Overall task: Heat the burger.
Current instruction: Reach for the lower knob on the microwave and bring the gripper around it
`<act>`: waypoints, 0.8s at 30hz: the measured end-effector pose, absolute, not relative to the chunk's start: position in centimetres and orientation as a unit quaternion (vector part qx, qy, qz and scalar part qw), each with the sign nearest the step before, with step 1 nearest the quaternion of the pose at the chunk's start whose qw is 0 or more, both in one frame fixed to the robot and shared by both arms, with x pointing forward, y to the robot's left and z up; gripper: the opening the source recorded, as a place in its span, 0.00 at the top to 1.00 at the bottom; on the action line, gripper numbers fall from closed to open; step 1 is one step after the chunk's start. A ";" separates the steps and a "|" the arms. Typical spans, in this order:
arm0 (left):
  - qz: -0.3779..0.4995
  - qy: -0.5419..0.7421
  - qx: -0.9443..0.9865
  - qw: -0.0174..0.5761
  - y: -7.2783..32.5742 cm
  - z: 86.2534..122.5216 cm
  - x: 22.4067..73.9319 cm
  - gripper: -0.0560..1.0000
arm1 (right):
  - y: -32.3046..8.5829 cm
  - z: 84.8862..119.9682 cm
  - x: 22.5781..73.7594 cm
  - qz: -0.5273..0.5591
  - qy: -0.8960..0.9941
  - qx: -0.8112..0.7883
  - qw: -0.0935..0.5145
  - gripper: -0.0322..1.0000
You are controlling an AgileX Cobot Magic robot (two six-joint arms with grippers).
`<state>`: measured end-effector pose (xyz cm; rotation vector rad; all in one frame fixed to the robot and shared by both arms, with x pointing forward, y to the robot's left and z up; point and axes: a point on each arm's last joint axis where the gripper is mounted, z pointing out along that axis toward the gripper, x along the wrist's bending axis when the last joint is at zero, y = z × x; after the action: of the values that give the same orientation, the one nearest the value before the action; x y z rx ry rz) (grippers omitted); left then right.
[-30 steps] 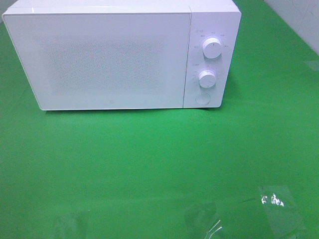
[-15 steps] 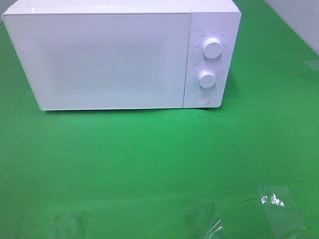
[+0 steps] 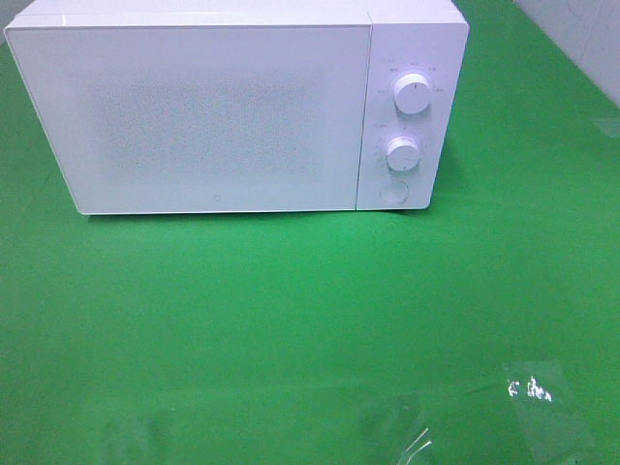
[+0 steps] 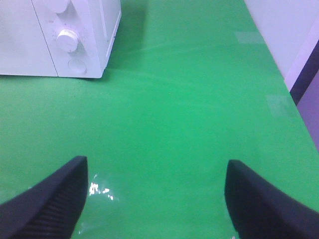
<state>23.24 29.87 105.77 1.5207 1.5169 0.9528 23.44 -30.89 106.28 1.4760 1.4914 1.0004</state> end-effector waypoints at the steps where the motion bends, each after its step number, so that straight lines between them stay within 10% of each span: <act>1: 0.374 0.596 0.597 0.386 29.9 105.8 23.2 0.01 | -30.9 107.0 23.4 0.414 0.577 0.570 0.413 0.27; 10: 0.374 0.596 0.597 0.385 29.9 105.8 23.2 0.01 | -31.0 109.6 24.4 0.463 0.530 0.501 0.503 0.27; 24: 0.374 0.596 0.597 0.385 29.9 105.8 23.2 0.01 | -29.9 107.5 30.1 0.459 0.560 0.496 0.480 0.27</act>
<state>23.24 29.88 105.77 1.5209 1.5172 0.9538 30.09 -29.86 107.51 1.2109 1.3656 1.1190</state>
